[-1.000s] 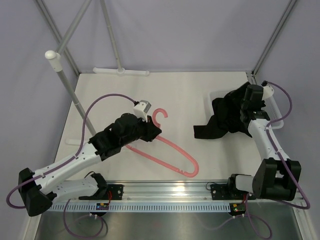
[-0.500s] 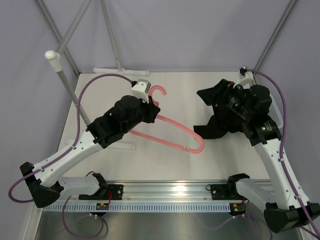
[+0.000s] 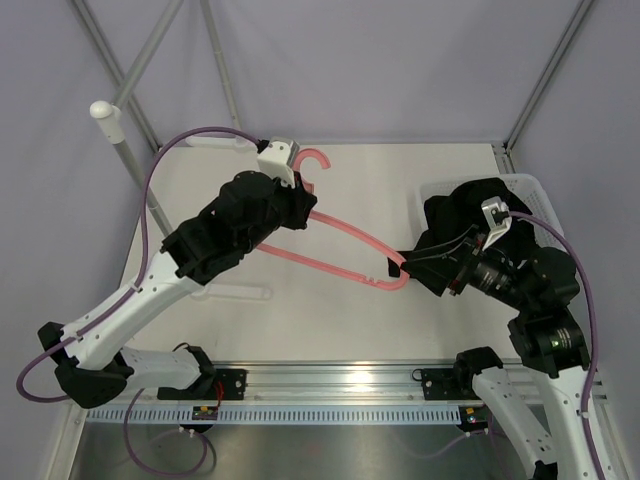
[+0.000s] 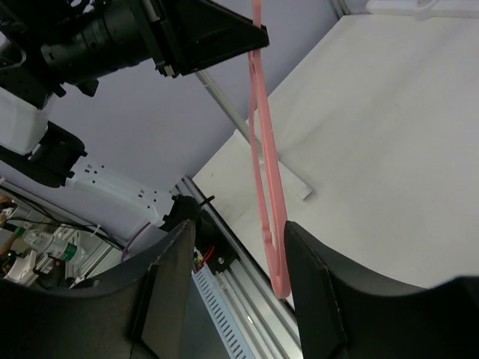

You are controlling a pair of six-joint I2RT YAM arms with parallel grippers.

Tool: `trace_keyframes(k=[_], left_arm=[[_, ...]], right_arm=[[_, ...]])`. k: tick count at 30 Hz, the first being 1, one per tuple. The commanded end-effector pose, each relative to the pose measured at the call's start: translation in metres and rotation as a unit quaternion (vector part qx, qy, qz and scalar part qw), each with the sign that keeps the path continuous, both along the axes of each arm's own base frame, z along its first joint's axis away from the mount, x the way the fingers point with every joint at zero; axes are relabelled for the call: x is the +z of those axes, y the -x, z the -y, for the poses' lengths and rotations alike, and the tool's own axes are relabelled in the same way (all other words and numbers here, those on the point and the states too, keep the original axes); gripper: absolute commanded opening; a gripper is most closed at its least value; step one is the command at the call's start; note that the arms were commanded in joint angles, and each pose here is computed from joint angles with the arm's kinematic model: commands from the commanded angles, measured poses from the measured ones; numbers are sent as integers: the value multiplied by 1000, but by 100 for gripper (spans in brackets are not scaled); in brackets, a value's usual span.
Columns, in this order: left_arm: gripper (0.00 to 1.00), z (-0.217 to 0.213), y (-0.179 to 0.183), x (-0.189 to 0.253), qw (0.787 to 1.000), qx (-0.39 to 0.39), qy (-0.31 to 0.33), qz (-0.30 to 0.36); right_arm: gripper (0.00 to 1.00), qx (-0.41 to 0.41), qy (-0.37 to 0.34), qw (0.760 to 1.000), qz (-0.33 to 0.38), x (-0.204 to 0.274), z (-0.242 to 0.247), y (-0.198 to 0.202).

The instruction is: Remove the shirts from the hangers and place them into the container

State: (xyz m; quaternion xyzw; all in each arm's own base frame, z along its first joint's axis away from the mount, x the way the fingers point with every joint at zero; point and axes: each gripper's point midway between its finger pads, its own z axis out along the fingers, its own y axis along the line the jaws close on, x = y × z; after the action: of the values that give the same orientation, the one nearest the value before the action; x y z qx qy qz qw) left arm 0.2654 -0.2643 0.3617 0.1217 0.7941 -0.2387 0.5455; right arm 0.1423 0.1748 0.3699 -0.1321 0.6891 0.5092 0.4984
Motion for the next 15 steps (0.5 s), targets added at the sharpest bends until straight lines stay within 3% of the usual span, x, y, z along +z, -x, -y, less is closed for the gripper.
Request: trace_keyframes(k=[1, 12, 15], left_arm=[[0, 1, -4, 32, 999, 6, 22, 31], [0, 1, -2, 47, 999, 2, 33, 37], [0, 3, -4, 47, 999, 2, 33, 36]], right_arm=[[59, 37, 6, 998, -41, -20, -5, 16], [58, 27, 21, 998, -53, -46, -1, 19], [50, 27, 23, 998, -56, -50, -1, 21]])
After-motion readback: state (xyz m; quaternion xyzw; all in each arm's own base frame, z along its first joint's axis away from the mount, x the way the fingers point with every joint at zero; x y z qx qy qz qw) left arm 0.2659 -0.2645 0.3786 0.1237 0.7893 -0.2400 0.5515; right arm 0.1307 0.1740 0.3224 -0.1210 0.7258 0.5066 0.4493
